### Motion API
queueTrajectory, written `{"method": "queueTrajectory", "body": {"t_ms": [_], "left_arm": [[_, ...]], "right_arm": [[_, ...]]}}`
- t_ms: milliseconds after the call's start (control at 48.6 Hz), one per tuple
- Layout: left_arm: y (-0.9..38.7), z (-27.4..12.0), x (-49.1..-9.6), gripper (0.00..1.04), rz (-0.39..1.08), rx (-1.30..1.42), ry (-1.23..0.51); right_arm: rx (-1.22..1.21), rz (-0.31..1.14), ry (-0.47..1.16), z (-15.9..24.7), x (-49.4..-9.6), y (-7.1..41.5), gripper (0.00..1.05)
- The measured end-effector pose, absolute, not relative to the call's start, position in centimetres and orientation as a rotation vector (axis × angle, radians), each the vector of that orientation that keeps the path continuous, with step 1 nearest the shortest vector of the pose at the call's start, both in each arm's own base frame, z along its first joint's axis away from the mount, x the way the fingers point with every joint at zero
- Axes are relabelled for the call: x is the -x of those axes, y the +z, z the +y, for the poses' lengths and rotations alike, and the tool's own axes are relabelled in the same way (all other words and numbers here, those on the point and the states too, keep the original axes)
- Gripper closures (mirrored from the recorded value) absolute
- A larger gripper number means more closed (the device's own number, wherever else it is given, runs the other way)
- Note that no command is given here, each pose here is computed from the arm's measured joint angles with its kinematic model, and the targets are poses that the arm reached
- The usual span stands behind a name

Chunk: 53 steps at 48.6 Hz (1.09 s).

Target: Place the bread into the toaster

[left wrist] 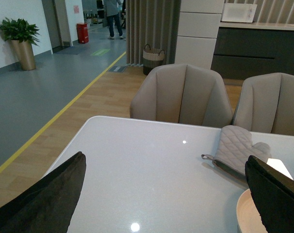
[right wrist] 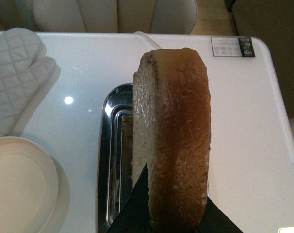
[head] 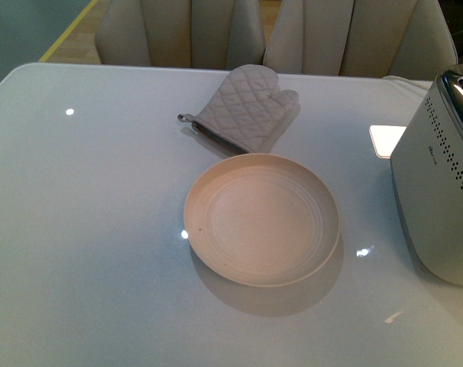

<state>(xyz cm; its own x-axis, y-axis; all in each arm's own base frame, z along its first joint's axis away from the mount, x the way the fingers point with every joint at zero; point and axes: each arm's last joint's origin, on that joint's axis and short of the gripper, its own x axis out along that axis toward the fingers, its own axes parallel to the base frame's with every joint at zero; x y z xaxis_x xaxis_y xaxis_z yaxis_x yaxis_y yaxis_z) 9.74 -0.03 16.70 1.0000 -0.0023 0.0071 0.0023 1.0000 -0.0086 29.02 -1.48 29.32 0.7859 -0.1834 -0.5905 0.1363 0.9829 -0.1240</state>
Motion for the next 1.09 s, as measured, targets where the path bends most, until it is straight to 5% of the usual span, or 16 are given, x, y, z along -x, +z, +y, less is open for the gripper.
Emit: {"method": "queueTrajectory", "body": {"t_ms": [803, 1091], "left_arm": [[16.7, 0.0, -9.7, 0.07, -0.007, 0.009, -0.002], [16.7, 0.0, -9.7, 0.07, -0.007, 0.009, -0.002]], "right_arm": [[0.098, 0.890, -0.218, -0.8, -31.7, 20.6, 1.00], [0.083, 0.832, -0.222, -0.9, -31.6, 20.4, 0.56]]}}
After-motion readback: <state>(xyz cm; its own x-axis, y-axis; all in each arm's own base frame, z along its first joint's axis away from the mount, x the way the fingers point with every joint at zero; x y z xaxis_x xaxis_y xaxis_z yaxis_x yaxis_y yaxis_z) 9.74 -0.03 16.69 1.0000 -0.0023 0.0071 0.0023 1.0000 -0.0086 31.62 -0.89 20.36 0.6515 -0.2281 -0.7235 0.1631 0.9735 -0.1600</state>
